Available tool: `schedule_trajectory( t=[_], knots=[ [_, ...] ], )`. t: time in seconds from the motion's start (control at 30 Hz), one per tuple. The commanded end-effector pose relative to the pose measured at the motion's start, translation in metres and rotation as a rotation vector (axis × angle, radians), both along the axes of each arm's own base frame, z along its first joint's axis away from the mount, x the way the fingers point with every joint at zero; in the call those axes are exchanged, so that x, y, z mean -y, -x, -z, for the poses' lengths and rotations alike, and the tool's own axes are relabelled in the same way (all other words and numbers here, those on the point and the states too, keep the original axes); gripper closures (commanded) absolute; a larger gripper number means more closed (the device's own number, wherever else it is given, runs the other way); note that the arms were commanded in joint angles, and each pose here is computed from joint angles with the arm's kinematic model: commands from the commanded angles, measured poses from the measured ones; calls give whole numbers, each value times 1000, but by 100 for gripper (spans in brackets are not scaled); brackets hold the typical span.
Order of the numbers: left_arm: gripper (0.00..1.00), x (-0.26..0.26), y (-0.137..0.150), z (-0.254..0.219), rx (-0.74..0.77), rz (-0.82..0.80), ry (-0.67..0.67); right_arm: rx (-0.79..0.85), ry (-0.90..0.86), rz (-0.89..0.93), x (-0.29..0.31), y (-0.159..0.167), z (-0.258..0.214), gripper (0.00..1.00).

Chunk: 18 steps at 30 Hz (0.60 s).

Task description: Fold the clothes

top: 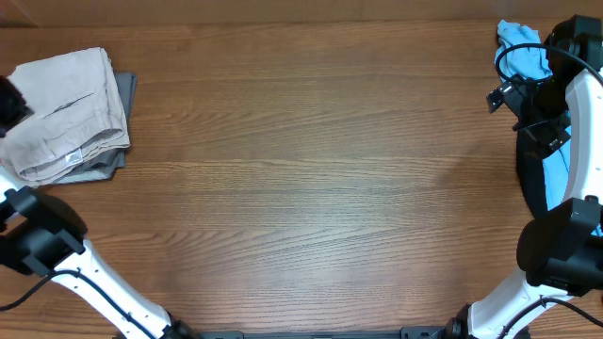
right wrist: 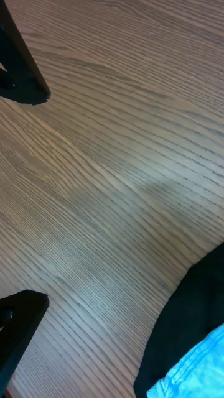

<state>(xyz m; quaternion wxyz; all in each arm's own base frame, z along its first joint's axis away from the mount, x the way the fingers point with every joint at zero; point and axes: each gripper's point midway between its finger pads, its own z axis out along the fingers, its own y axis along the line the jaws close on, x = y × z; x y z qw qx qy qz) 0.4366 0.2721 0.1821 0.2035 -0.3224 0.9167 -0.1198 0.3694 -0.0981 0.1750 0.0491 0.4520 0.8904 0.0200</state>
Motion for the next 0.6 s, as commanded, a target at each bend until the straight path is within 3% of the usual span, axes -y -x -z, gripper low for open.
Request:
schedule_trajectory(
  t=[0.0,0.3,0.57],
  knots=[
    [96,34,-20,-13,67,82,51,28,13,1,2,-2,-9,0],
    [96,62,-52,12,66,161,55,28,13,1,2,-2,-9,0],
    [96,72,-44,104,-118,190,183,28,13,1,2,-2,-9,0]
  ],
)
